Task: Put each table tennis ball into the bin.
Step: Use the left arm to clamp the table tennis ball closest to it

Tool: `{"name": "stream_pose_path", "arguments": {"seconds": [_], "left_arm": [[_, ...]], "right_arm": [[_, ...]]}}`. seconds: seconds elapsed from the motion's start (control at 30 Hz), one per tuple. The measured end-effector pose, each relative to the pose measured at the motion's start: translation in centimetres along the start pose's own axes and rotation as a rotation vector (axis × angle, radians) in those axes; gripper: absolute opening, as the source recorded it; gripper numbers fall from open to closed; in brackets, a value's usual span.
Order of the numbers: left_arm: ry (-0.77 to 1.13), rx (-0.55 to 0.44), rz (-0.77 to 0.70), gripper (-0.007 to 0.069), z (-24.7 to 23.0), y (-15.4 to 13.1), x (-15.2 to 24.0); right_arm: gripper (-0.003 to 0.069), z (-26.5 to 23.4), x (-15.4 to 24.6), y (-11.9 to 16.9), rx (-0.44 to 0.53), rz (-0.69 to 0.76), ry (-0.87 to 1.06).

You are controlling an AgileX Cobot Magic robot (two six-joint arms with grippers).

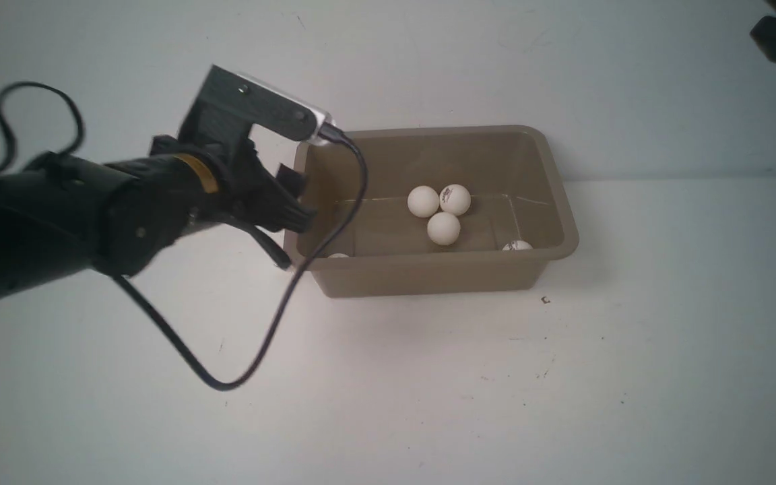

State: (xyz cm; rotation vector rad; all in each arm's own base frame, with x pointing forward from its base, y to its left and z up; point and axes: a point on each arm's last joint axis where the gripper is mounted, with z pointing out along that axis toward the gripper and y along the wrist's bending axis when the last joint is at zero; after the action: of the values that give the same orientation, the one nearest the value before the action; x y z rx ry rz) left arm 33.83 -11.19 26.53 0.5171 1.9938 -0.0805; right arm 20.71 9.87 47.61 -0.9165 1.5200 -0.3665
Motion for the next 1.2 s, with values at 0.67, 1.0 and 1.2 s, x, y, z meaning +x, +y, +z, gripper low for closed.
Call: {"name": "stream_pose_path", "arguments": {"seconds": [0.67,1.0,1.2], "left_arm": [[-0.180,0.147,-0.097,0.0437,-14.2,-3.1,-5.9],[-0.061,0.420,0.058,0.0437,-15.4,-10.3,-4.8],[0.146,0.457,0.036,0.0437,-15.6,-10.6,-3.0]], "right_arm": [[0.0513,0.0,-0.4,-0.1,0.006,0.015,-0.041],[0.0513,0.0,-0.6,0.0,-0.001,0.044,-0.071],[0.0513,-0.1,-0.9,-0.1,0.011,0.044,-0.105]]}}
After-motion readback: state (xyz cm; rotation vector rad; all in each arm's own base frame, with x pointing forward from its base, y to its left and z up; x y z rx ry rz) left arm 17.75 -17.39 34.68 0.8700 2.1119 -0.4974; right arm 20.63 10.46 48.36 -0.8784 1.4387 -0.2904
